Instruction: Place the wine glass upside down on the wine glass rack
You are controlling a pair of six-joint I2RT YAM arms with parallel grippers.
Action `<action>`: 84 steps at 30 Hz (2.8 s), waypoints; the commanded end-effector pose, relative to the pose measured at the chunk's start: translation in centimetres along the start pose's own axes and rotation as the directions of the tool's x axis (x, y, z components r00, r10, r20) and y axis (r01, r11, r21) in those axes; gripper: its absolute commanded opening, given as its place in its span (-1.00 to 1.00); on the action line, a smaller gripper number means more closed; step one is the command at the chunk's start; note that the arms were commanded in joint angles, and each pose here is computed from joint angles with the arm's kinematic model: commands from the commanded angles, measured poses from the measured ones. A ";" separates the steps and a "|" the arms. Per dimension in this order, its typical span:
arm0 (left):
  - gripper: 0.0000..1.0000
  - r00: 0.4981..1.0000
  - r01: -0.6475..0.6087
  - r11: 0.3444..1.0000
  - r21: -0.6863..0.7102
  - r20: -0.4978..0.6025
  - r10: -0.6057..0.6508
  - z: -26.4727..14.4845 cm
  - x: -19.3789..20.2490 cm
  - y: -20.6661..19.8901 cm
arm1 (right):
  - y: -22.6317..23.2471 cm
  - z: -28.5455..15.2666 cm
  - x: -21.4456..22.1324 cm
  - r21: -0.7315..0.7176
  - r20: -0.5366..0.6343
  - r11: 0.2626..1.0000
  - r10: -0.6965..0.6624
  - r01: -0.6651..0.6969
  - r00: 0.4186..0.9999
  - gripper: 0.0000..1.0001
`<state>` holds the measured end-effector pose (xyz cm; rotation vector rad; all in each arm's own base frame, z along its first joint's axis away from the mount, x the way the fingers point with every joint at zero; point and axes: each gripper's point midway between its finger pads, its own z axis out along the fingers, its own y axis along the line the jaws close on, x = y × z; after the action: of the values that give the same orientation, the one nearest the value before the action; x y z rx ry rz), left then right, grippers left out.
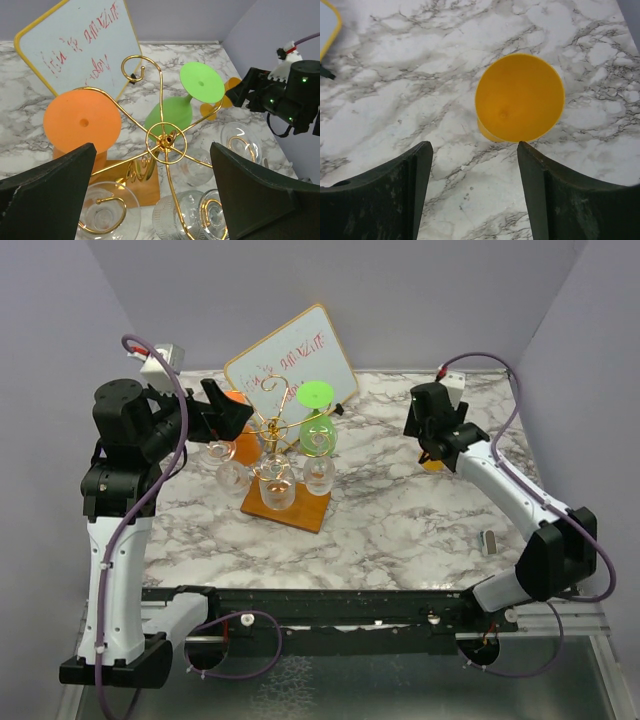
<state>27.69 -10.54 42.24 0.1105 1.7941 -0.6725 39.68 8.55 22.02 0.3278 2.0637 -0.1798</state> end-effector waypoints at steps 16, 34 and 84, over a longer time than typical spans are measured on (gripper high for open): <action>0.96 0.998 -0.022 0.996 -0.084 0.065 0.028 -2.3 -1.3 -0.6 | 1.6 2.3 2.1 -0.073 -0.091 0.971 -0.234 0.228 0.968 -0.10; 0.98 0.999 0.010 0.991 0.136 0.052 -0.017 -1.3 -2.6 -4.6 | -1.8 6.6 -0.5 0.041 -0.140 0.984 -0.168 0.175 0.976 0.22; 0.98 0.874 0.435 0.658 0.615 -0.113 -0.472 7.4 -2.5 -20.8 | -5.1 -26.6 -14.0 -0.831 0.409 0.552 0.684 -0.062 0.604 -0.98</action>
<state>27.17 -29.92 48.03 0.0843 1.6034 -1.6227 25.25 8.74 44.05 0.1482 1.2005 0.6741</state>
